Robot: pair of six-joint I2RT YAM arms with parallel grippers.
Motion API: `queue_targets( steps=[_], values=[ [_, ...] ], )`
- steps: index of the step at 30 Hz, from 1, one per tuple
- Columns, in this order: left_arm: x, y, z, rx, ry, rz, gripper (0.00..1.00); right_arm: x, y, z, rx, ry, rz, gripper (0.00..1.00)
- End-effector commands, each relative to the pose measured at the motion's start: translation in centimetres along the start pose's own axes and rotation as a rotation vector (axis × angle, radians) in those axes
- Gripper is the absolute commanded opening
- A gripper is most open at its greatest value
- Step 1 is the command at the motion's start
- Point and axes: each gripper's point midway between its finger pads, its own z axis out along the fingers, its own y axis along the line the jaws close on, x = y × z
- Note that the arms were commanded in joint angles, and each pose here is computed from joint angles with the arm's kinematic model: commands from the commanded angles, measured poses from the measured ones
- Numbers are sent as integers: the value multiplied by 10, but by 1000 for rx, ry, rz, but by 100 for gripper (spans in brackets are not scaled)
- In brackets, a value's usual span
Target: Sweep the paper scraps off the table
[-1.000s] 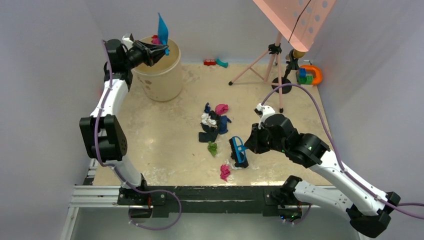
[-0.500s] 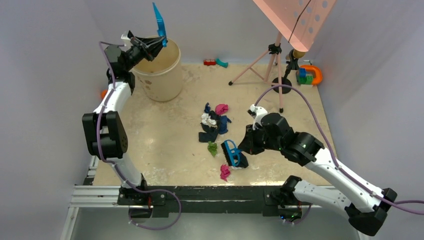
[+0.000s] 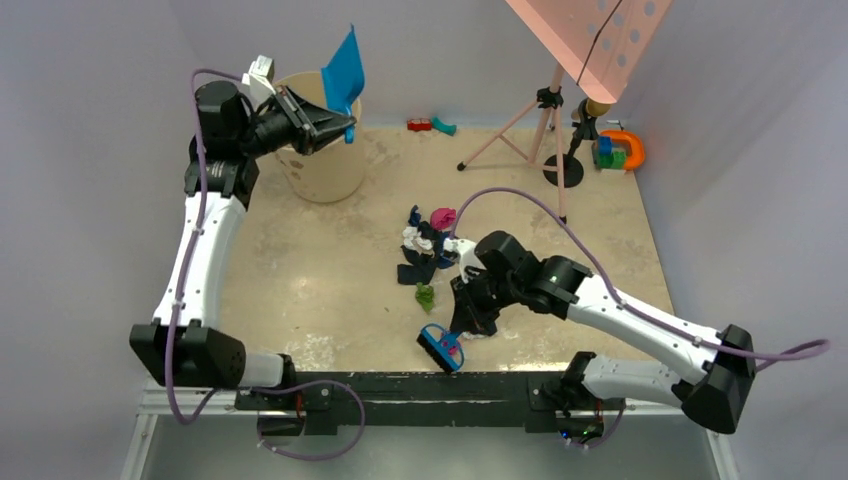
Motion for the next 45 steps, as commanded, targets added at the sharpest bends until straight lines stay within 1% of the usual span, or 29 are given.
queue_targets(
  steps=[1,3,6,7,10,12,17,21,25,30,32,34,36,37,40,42,45],
  values=[
    [48,24,-23,-175,72,206,0,2,-9,11,63,53,-71,0],
    [67,29,-29,-208,107,248,0,5,-29,18,168,90,-51,0],
    [87,35,-41,-227,137,278,0,1,-62,18,364,96,-28,0],
    [92,38,-46,-238,142,288,0,-3,-72,13,433,80,-26,0],
    [109,52,-60,-280,160,307,0,-26,-97,-10,644,-20,3,0],
    [127,74,-67,-298,200,279,0,-40,-101,-26,711,-78,-1,0],
    [164,130,-94,-402,270,256,0,-75,-68,-48,585,-222,-45,0],
    [183,155,-122,-496,309,289,0,-94,-47,-55,496,-281,-77,0],
    [185,157,-145,-571,286,350,0,-120,-24,-34,360,-305,-77,0],
    [176,152,-162,-634,212,414,0,-168,4,9,222,-325,-38,0],
    [174,154,-167,-656,196,433,0,-181,13,31,161,-315,-11,0],
    [174,159,-170,-681,196,442,0,-191,15,52,138,-293,18,0],
    [175,165,-172,-699,209,445,0,-191,0,76,179,-252,58,0],
    [177,169,-172,-702,223,439,0,-188,-18,87,243,-226,96,0],
    [185,182,-167,-695,268,410,0,-166,-68,110,355,-129,196,0],
    [190,191,-164,-689,297,387,0,-150,-98,109,401,-94,268,0],
    [197,202,-158,-671,330,360,0,-138,-131,78,464,-128,334,0]
  ],
)
